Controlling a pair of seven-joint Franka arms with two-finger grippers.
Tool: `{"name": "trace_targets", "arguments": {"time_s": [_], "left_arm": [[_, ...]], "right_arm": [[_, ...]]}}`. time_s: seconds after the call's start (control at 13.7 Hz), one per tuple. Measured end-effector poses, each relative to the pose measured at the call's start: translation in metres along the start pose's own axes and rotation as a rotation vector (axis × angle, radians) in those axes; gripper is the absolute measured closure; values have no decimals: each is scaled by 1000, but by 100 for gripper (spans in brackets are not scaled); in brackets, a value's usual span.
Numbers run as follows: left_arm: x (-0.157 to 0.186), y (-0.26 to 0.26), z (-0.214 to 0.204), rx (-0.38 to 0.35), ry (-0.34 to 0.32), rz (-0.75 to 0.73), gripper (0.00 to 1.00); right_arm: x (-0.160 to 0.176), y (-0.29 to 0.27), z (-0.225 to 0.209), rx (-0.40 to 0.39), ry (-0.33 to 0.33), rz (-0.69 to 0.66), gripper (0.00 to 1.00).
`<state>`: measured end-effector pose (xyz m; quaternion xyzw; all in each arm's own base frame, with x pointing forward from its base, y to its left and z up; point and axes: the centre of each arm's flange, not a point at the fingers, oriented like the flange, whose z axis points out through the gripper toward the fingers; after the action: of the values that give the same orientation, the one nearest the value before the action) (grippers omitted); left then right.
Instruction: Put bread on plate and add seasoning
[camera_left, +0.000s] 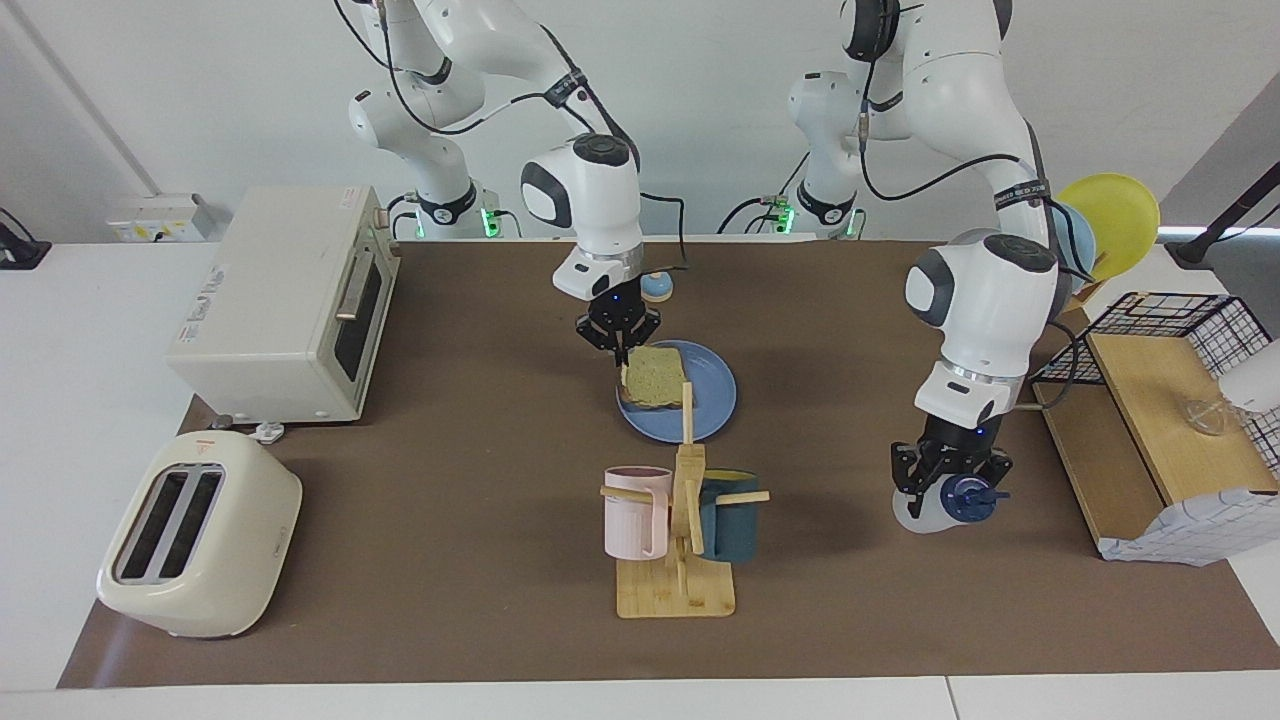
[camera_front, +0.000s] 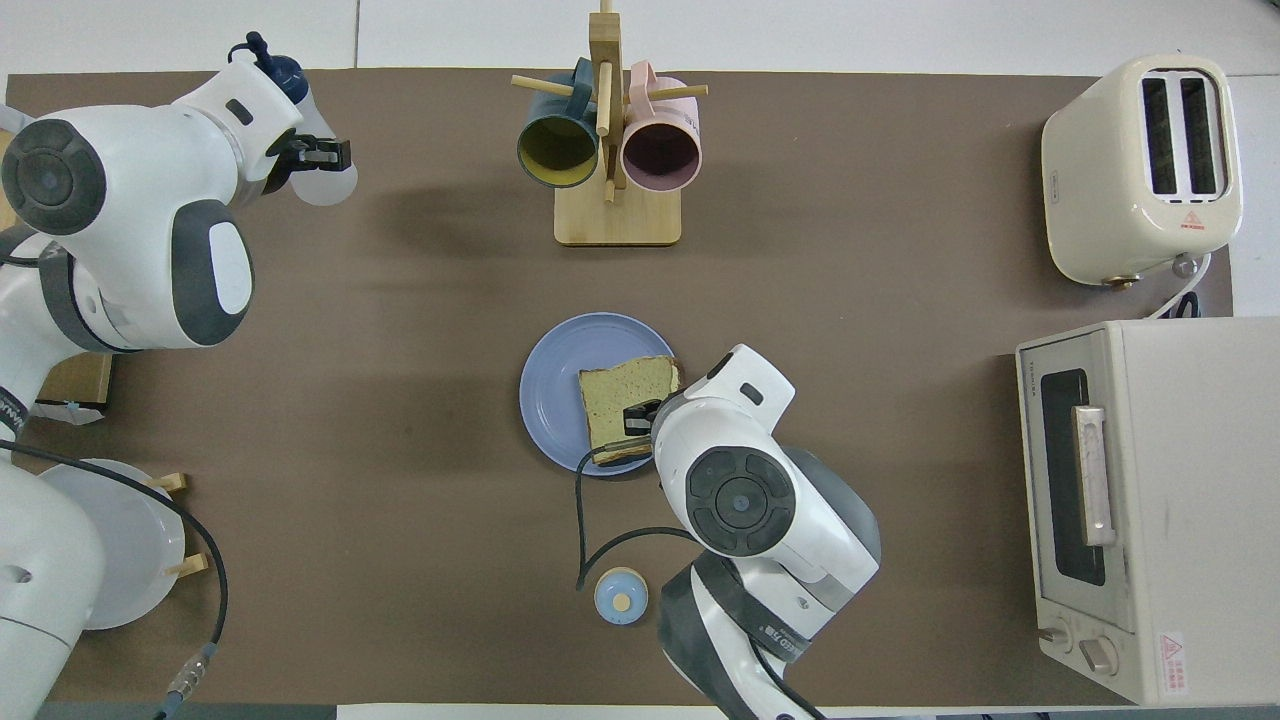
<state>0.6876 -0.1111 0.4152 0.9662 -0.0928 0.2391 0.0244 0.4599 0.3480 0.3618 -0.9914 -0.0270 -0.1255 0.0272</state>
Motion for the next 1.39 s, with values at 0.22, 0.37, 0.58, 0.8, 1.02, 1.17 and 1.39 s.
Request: {"name": "trace_targets", "arguments": {"time_s": [0.22, 0.37, 0.58, 0.8, 1.02, 1.17, 1.39], "left_arm": [[3, 2, -5, -8, -28, 74, 52], [5, 4, -15, -20, -55, 123, 52], [7, 8, -44, -49, -108, 195, 52], [6, 14, -75, -80, -151, 250, 52], [1, 20, -105, -119, -210, 340, 52], [-4, 22, -122, -145, -246, 393, 52], [-13, 29, -145, -191, -305, 483, 52]], "right_arm": [[-5, 2, 5, 30, 28, 0, 93], [-9, 4, 9, 40, 35, 0, 93], [-9, 5, 9, 41, 37, 0, 93], [-8, 6, 8, 41, 38, 3, 93], [-7, 6, 6, 42, 40, 3, 67], [-4, 6, 1, 26, 27, 5, 44], [13, 1, -20, 3, 18, 15, 10]]}}
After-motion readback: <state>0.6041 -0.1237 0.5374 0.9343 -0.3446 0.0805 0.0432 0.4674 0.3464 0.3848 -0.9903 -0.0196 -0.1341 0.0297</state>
